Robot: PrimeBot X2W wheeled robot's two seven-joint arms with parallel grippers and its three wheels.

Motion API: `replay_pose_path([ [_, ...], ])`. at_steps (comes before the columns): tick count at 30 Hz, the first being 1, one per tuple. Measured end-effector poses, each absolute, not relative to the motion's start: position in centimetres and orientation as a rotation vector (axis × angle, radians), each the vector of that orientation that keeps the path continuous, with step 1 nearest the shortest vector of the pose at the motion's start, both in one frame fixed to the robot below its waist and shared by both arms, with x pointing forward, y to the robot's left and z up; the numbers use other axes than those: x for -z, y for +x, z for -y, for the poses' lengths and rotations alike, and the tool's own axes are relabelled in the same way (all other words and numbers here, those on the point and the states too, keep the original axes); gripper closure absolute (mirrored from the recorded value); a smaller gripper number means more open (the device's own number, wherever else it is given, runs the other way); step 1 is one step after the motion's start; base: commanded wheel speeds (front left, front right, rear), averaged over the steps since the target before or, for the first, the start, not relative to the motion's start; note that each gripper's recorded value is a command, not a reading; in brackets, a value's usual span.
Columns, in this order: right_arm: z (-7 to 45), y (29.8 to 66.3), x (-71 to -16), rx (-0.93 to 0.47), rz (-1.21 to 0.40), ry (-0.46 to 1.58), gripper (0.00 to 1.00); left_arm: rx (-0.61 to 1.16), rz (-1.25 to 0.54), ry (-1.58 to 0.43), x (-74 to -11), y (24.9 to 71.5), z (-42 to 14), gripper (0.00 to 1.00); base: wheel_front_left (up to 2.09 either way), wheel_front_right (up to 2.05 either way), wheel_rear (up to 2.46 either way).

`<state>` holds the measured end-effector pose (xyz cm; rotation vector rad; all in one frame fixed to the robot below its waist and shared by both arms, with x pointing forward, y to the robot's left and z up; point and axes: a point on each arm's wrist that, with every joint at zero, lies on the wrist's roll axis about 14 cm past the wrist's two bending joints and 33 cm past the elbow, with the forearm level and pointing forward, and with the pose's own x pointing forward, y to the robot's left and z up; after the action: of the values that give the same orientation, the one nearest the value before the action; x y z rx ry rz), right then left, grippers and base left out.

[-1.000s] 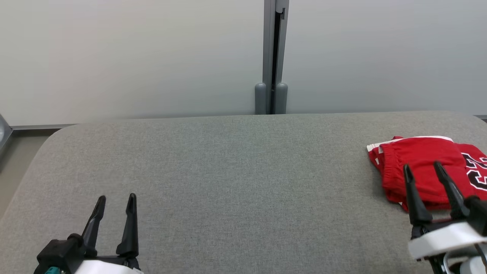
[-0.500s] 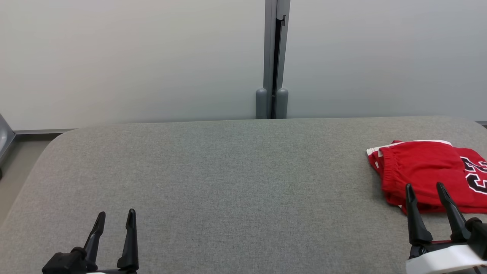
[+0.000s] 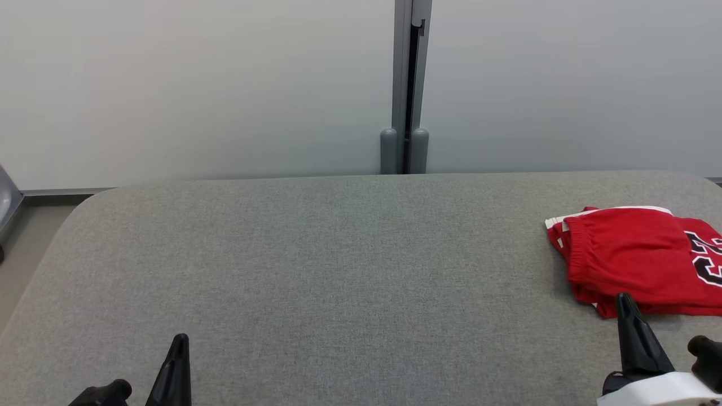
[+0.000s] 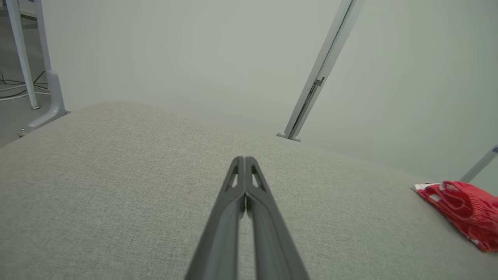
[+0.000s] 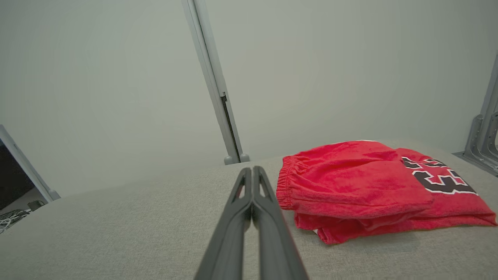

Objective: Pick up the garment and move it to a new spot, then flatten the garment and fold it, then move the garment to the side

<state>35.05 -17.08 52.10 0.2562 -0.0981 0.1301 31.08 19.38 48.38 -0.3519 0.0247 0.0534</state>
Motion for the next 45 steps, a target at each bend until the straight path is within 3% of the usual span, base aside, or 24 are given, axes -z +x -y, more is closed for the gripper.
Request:
replay_pose_path([
  [45, 19.2, 37.0, -51.0, -0.011, 0.010, 0.920, 1.00, -0.100, -0.081, -0.971, -48.3, 34.6, -20.4, 1.00, 0.00, 0.00, 0.00],
])
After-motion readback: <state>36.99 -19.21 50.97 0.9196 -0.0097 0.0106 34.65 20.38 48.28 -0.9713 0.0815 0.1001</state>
